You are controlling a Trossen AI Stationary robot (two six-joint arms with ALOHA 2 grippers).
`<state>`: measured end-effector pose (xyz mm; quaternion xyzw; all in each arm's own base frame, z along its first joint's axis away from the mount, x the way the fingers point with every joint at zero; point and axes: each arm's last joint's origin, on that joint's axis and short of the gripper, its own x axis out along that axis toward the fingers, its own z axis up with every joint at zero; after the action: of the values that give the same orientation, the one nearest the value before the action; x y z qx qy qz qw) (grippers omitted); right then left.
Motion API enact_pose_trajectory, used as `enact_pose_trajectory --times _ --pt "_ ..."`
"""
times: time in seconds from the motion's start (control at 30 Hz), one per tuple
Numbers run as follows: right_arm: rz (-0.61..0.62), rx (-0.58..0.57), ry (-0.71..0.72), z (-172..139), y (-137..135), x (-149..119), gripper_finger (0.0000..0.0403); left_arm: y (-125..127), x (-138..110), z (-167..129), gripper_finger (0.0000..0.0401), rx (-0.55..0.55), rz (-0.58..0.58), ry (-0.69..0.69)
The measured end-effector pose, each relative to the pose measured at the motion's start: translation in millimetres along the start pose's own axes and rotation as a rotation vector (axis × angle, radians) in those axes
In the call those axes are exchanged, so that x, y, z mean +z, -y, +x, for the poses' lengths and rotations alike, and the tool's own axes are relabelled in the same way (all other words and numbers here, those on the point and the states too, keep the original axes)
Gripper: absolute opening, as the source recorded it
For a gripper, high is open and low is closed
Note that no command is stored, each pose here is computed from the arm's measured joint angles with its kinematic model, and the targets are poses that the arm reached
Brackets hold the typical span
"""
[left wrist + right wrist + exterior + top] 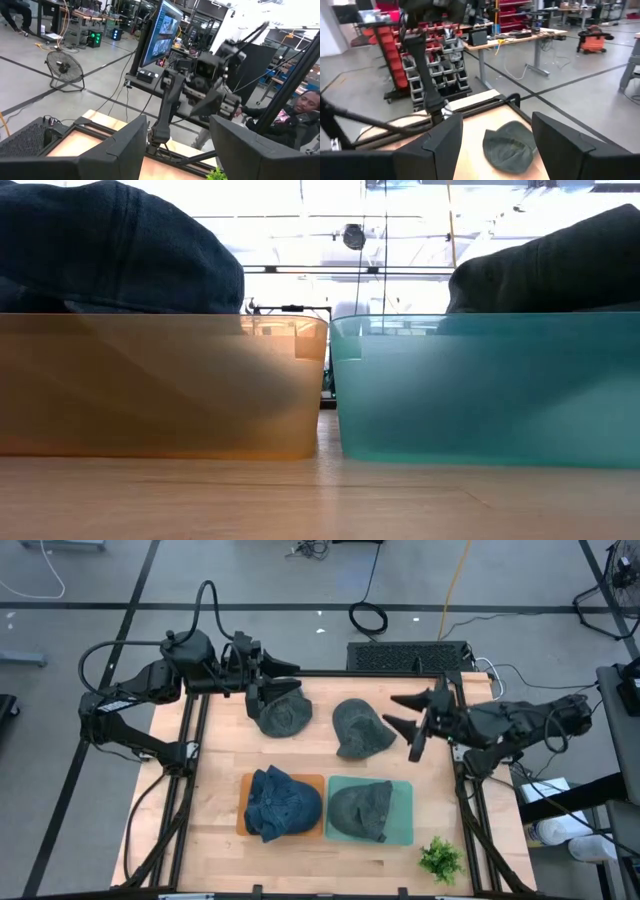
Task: Pick & Place hat
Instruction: Put the left gray cap into the blue green bin
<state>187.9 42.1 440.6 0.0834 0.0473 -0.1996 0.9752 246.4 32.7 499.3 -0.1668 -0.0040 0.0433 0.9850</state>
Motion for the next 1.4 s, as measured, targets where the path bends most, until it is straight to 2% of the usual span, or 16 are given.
enact_pose_trajectory --times 0.17,0.43,0.63,0.73,1.07,1.4 --pt "0.036 -0.052 0.034 8.8 1.0 28.3 0.0227 0.0 0.0 0.1 0.0223 -0.001 -0.01 0.0" --pt "0.019 -0.163 0.031 35.1 3.8 61.4 0.0227 0.1 -0.1 0.0 0.0223 -0.002 -0.027 -0.001" --pt "-0.011 -0.195 -0.036 72.0 17.3 73.5 0.0227 -2.0 0.8 -1.3 0.0223 0.013 -0.027 0.002" --pt "-0.012 -0.204 -0.075 90.8 27.2 74.5 0.0227 -9.0 -0.8 -5.9 0.0223 0.061 -0.031 -0.037" --pt "0.037 -0.198 -0.154 134.4 54.3 63.5 0.0227 -49.1 -20.8 -25.9 0.0223 0.412 -0.107 -0.29" --pt "0.03 -0.167 -0.174 140.8 57.1 60.9 0.0227 -95.4 -41.2 -54.6 0.0223 0.876 -0.246 -0.463"
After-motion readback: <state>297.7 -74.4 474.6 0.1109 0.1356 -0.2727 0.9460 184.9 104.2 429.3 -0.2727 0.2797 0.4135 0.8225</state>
